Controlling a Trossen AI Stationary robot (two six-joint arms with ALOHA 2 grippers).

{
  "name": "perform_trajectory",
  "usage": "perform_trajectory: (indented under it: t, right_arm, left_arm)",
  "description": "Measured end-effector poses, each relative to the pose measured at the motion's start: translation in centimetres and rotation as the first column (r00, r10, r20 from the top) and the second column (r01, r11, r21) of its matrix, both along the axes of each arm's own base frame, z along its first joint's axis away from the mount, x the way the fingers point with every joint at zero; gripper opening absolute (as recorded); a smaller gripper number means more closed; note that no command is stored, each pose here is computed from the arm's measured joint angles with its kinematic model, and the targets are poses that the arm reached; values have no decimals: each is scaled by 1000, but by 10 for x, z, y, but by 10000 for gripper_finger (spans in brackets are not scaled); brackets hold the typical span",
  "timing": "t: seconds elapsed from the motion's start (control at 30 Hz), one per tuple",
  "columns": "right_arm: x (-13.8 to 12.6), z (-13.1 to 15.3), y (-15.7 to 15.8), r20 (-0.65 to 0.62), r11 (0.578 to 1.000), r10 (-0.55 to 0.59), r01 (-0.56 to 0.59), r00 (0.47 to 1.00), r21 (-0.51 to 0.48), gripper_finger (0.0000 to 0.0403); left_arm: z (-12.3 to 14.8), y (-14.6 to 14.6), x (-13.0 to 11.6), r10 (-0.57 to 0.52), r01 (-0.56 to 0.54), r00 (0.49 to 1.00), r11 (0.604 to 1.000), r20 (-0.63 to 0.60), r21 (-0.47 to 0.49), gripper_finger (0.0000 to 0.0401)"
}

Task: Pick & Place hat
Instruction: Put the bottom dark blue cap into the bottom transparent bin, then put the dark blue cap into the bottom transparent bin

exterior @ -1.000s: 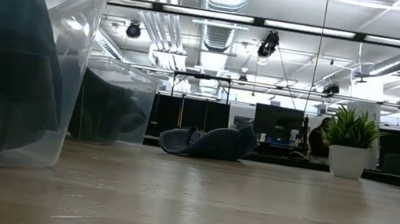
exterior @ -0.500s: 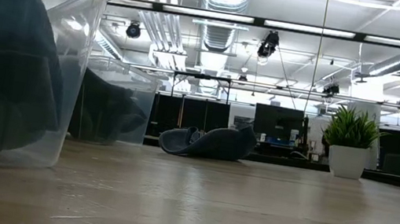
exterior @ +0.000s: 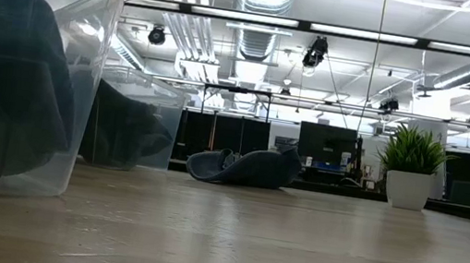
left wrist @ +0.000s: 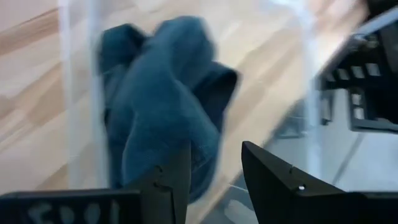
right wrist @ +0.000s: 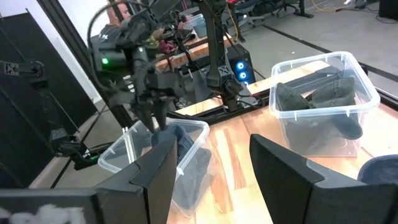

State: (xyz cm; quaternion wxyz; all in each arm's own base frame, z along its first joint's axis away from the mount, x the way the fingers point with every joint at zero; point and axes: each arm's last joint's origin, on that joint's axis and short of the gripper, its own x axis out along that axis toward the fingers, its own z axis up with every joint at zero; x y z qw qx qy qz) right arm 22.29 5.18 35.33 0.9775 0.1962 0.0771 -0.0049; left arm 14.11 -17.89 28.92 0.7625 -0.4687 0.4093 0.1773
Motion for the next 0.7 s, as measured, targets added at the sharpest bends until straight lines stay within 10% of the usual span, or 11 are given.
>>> perform_trajectory:
  t: [0.43, 0.7]
  right_arm:
    - [0, 0, 0, 1, 1000, -2, 2, 1000, 0, 196]
    - [0, 1, -5, 12, 994, -111, 112, 994, -13, 196]
  left_arm:
    - [84, 26, -14, -2, -41, 987, 965, 161, 260, 135]
    - [90, 59, -34, 119, -200, 962, 921, 248, 335, 135]
